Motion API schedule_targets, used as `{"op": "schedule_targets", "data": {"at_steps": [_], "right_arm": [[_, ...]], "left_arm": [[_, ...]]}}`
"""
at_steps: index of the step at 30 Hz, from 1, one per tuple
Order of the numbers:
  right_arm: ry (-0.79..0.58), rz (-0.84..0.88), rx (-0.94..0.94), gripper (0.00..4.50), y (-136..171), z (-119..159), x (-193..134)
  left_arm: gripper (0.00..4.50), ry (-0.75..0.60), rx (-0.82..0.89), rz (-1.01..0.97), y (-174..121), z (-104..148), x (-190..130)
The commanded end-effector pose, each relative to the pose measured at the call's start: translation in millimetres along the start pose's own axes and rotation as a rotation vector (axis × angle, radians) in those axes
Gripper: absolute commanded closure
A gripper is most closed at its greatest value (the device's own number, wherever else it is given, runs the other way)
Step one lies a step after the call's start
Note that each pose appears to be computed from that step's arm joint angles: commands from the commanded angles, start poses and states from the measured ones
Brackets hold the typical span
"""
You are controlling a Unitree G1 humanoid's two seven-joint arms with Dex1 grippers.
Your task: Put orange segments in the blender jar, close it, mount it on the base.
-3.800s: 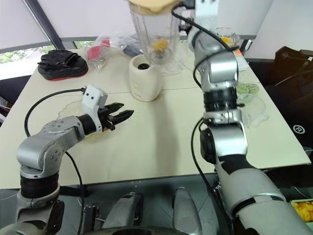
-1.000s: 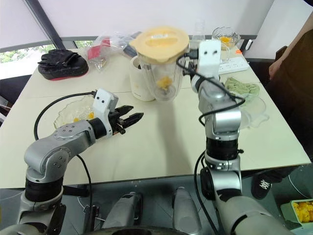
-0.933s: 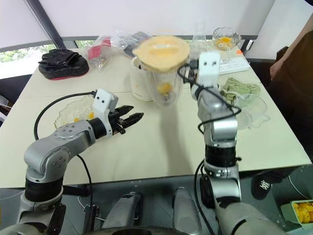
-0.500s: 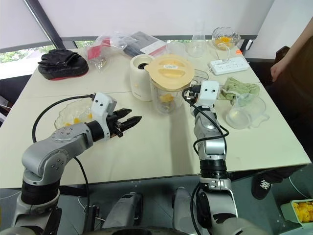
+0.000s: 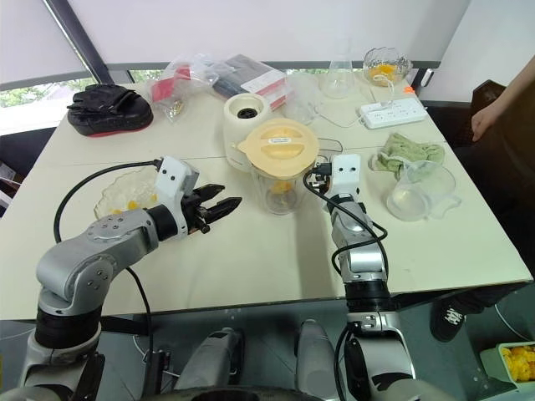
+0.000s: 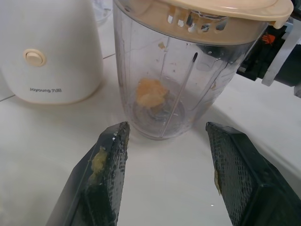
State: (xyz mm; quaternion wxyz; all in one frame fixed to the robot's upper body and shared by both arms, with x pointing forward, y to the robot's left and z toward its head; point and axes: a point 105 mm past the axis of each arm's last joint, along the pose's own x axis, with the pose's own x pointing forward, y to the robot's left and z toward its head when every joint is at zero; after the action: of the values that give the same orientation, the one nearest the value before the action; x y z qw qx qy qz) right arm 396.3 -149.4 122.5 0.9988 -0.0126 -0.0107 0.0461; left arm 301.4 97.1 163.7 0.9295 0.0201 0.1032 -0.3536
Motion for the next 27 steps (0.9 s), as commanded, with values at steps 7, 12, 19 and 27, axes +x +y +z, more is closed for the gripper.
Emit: {"op": "schedule_targets", "data": {"at_steps": [7,12,19,27], "right_arm": [[-0.025,-0.006,-0.025,1.2,-5,12,-9],[-0.029,-0.01,-0.028,1.2,-6,17,-17],[-0.032,-0.02,-0.027,1.2,-6,20,-18],[-0.028,-0.021,-0.024,1.73,-6,20,-16]], "left_arm": [[1.77,-0.04,0.033,-0.015,-6,12,0],[1.77,-0.039,0.035,-0.022,-7,13,1],[1.77,-0.039,0.037,-0.033,-9,14,4],[1.77,-0.041,0.042,-0.032,-8,16,4]]}}
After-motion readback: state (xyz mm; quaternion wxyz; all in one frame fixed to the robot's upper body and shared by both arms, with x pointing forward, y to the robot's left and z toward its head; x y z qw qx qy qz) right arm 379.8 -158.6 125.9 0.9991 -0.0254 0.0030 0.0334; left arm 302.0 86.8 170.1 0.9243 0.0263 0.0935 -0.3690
